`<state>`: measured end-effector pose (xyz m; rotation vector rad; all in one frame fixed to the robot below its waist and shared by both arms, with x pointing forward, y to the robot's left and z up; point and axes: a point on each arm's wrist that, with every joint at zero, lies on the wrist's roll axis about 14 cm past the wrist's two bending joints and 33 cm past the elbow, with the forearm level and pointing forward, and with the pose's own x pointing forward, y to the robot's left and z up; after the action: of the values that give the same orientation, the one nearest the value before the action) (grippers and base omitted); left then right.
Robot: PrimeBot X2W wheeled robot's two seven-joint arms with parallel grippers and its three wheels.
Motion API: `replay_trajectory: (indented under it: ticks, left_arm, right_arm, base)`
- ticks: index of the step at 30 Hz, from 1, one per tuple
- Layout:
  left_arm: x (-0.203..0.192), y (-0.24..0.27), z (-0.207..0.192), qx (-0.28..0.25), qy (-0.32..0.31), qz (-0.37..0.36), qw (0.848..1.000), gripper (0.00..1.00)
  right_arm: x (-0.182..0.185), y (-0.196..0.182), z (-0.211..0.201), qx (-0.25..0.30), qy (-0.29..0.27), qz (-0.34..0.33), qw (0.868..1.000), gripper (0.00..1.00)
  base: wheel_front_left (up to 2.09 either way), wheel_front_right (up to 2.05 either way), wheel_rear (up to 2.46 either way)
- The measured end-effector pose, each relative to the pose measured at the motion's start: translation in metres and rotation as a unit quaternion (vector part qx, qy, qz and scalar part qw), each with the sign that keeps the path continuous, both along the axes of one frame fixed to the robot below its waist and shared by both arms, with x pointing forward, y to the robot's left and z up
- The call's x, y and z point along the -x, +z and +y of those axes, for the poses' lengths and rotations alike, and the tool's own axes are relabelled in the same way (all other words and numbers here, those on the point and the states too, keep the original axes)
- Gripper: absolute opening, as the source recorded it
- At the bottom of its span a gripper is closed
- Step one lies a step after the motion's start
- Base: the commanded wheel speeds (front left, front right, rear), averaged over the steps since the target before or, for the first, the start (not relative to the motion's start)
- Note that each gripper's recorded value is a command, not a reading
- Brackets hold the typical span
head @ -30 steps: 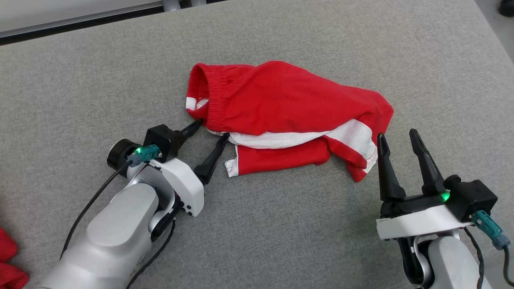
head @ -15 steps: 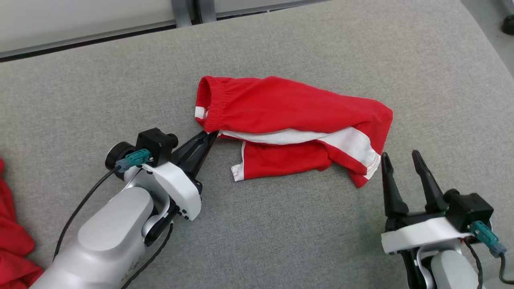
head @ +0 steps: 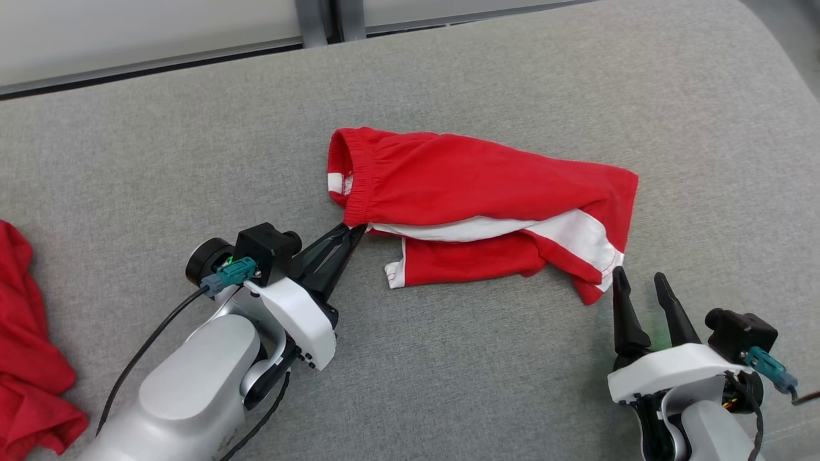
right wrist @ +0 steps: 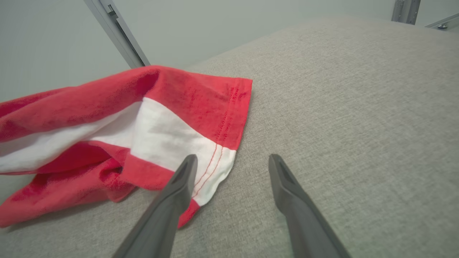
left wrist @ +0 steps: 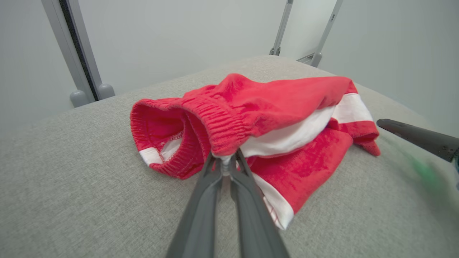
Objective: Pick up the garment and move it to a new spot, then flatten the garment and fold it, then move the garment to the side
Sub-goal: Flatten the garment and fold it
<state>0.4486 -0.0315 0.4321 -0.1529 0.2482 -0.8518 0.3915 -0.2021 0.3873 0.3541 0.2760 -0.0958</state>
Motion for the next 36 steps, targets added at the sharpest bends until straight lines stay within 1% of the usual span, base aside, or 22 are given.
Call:
replay_trajectory:
  ticks: [6,12,13,14,15,19,22,26,28,32,34,36]
  left_arm:
    - [-0.002,-0.005,0.003,-0.001,0.002,0.002,1.0,0.0]
    - [-0.002,-0.005,0.004,0.001,0.005,0.001,1.0,0.0]
    - [-0.002,-0.004,0.004,0.001,0.005,0.001,1.0,0.0]
    - [-0.002,-0.004,0.005,0.0,0.005,0.0,1.0,0.0]
    - [-0.002,-0.004,0.005,0.0,0.006,0.0,1.0,0.0]
    - [-0.003,-0.001,0.006,-0.002,0.007,-0.004,1.0,0.0]
    - [-0.003,0.003,0.007,-0.003,0.009,-0.01,1.0,0.0]
    - [-0.002,0.009,0.012,-0.006,0.015,-0.017,1.0,0.0]
    - [-0.004,0.017,0.016,0.005,0.029,-0.018,0.999,0.0]
    - [-0.005,0.04,0.023,0.016,0.041,-0.042,0.998,0.0]
    - [-0.006,0.057,0.026,0.023,0.044,-0.061,0.997,0.0]
    - [-0.01,0.08,0.031,0.031,0.05,-0.083,0.995,0.0]
  right_arm:
    - [-0.007,-0.02,0.004,-0.003,0.006,0.032,0.999,1.0]
    - [-0.016,-0.024,0.008,-0.002,0.015,0.039,0.999,1.0]
    - [-0.016,-0.024,0.01,-0.002,0.018,0.039,0.999,0.45]
    - [-0.017,-0.023,0.011,-0.001,0.021,0.038,0.999,0.05]
    - [-0.017,-0.023,0.013,0.0,0.024,0.038,0.999,0.0]
    - [-0.017,-0.02,0.016,0.004,0.031,0.034,0.999,0.0]
    - [-0.019,-0.01,0.012,0.009,0.026,0.017,0.999,0.0]
    - [-0.024,0.015,0.008,0.031,0.028,-0.023,0.999,0.0]
    - [-0.027,0.032,0.008,0.039,0.031,-0.051,0.997,0.0]
    - [-0.037,0.08,0.014,0.069,0.046,-0.126,0.989,0.0]
    - [-0.042,0.109,0.021,0.087,0.058,-0.168,0.98,0.0]
    - [-0.049,0.144,0.027,0.11,0.068,-0.218,0.967,0.0]
  base:
    - [0.0,0.0,0.0]
    - [0.0,0.0,0.0]
    - [0.0,0.0,0.0]
    - [0.0,0.0,0.0]
    - [0.0,0.0,0.0]
    - [0.0,0.0,0.0]
    - [0.0,0.0,0.0]
    - [0.0,0.0,0.0]
    - [0.0,0.0,0.0]
    - [0.0,0.0,0.0]
    - [0.0,0.0,0.0]
    - [0.0,0.0,0.0]
